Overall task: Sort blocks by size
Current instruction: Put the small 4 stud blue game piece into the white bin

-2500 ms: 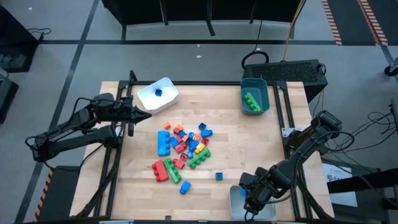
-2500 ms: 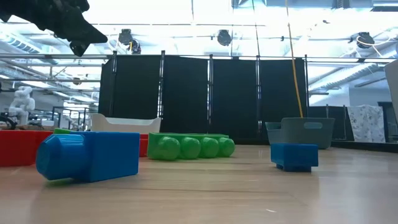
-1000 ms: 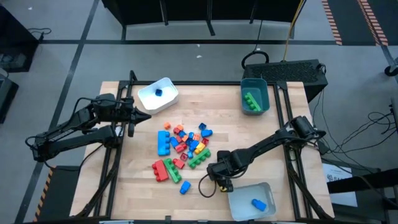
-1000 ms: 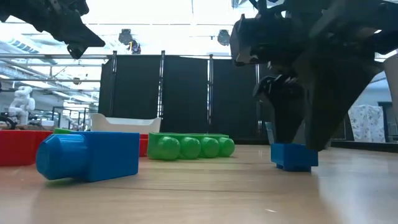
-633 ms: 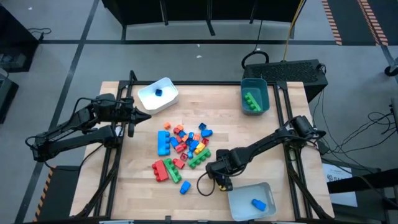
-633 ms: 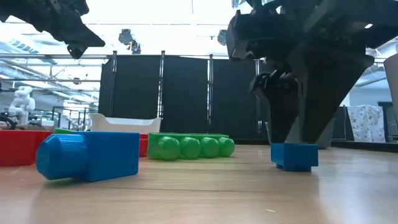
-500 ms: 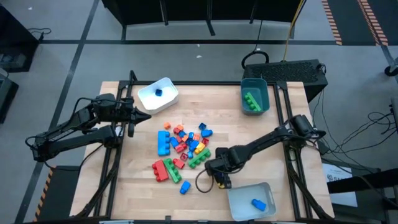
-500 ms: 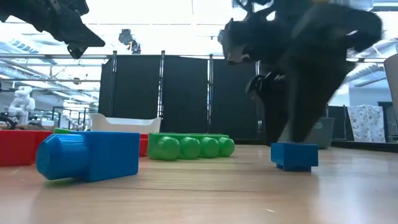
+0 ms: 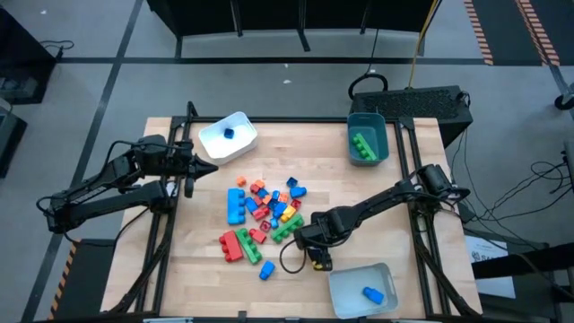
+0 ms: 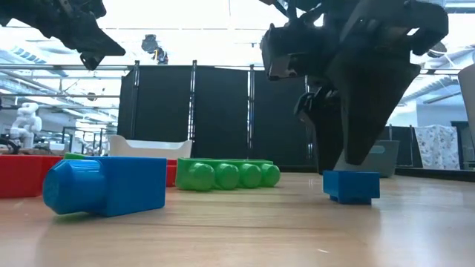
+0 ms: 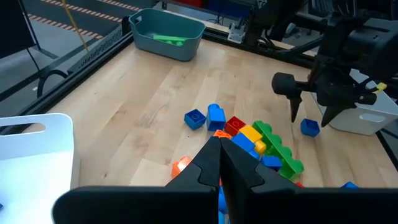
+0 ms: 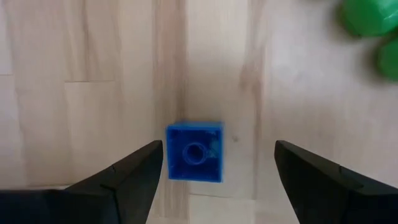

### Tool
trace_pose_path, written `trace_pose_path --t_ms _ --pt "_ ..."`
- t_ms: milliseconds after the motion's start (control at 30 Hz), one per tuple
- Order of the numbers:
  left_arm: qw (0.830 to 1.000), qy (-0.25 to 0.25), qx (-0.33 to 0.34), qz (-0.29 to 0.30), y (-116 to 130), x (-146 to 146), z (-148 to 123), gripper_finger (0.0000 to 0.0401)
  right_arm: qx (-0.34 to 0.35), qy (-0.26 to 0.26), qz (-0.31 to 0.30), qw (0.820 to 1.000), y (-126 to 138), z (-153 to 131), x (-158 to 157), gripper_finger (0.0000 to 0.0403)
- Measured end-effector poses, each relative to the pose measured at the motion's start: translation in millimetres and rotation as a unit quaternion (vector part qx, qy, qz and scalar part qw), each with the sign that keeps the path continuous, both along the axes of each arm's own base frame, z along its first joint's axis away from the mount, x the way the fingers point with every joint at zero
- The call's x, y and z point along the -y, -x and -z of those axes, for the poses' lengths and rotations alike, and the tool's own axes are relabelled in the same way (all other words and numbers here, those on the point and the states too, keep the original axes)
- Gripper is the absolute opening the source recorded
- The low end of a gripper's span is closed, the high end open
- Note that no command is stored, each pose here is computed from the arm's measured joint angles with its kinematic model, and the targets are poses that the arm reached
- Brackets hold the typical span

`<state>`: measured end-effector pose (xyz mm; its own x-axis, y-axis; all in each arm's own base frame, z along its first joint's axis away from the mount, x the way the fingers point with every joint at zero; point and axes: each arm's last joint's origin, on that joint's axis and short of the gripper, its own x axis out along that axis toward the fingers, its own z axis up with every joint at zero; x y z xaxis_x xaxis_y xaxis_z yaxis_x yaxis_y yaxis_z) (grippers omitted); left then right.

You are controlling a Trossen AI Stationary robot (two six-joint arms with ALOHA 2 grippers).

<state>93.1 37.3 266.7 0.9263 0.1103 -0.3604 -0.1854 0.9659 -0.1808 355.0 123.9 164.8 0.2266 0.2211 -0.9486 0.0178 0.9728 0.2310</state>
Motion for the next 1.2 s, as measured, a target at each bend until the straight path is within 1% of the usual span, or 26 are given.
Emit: trace_pose_path --t_ms 333,567,733,800,900,967,1100,1200 --pt "1.0 -0.009 -0.001 0.003 0 0 0 0.0011 0.003 0.0 -0.004 1.0 0 0 -2 0.0295" --pt "1.0 -0.009 -0.002 0.004 0 0 0 0.0011 -0.017 0.0 -0.02 1.0 -4 20 -3 0.0295" --pt "1.0 -0.01 -0.001 0.004 0 0 0 0.0011 -0.018 0.005 -0.016 1.0 -6 23 1 0.0288" --pt "1.0 -0.01 -0.002 0.004 0 0 0 0.0011 -0.018 0.01 -0.012 1.0 -7 23 2 0.0273" --pt "1.0 -0.01 -0.002 0.004 0 0 0 0.0011 -0.018 0.013 -0.018 1.0 -7 24 4 0.0234" --pt "1.0 -0.01 -0.002 0.004 0 0 0 0.0011 -0.018 0.018 -0.021 0.999 -7 24 5 0.0197" --pt "1.0 -0.01 -0.002 0.004 0 0 0 0.0011 -0.014 0.027 -0.033 0.999 -8 24 9 0.0106" --pt "1.0 -0.01 -0.001 0.004 0 0 0 0.0011 -0.008 0.037 -0.042 0.998 -13 20 15 0.0104"
